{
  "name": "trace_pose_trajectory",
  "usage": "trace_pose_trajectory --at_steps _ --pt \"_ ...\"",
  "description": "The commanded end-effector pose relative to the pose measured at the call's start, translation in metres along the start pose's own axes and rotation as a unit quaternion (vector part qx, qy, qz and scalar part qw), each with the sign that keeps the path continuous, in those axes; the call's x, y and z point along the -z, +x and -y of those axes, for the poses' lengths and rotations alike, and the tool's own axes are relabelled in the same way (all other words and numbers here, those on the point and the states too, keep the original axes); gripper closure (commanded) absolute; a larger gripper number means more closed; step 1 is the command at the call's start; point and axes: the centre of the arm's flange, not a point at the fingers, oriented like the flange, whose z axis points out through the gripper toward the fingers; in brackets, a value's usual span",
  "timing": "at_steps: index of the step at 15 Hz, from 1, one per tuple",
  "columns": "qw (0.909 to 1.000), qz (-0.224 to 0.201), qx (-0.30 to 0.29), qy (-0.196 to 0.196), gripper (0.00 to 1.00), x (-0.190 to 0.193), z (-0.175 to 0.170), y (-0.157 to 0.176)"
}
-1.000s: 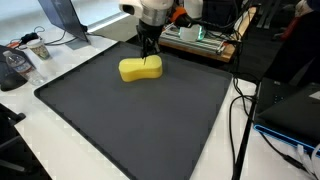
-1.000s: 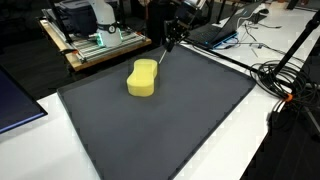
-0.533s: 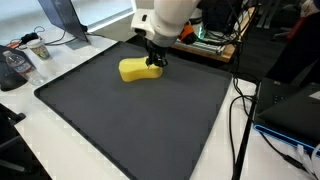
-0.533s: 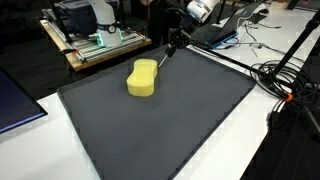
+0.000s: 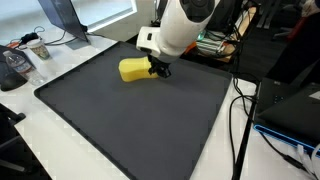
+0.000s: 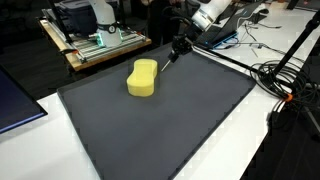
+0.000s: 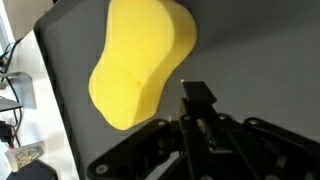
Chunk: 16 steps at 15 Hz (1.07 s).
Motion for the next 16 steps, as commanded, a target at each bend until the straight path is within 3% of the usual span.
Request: trace_pose_trajectory --at_steps 1,8,16 --pt "0.9998 -0.01 0.012 0.009 0.97 -0.002 -0.004 0.022" --pt "0.9979 -0.06 0.009 0.022 0.97 -0.02 -0.031 0.042" --pt "0.9951 -0.026 -0.008 0.095 0.97 -0.032 -0.077 0.077"
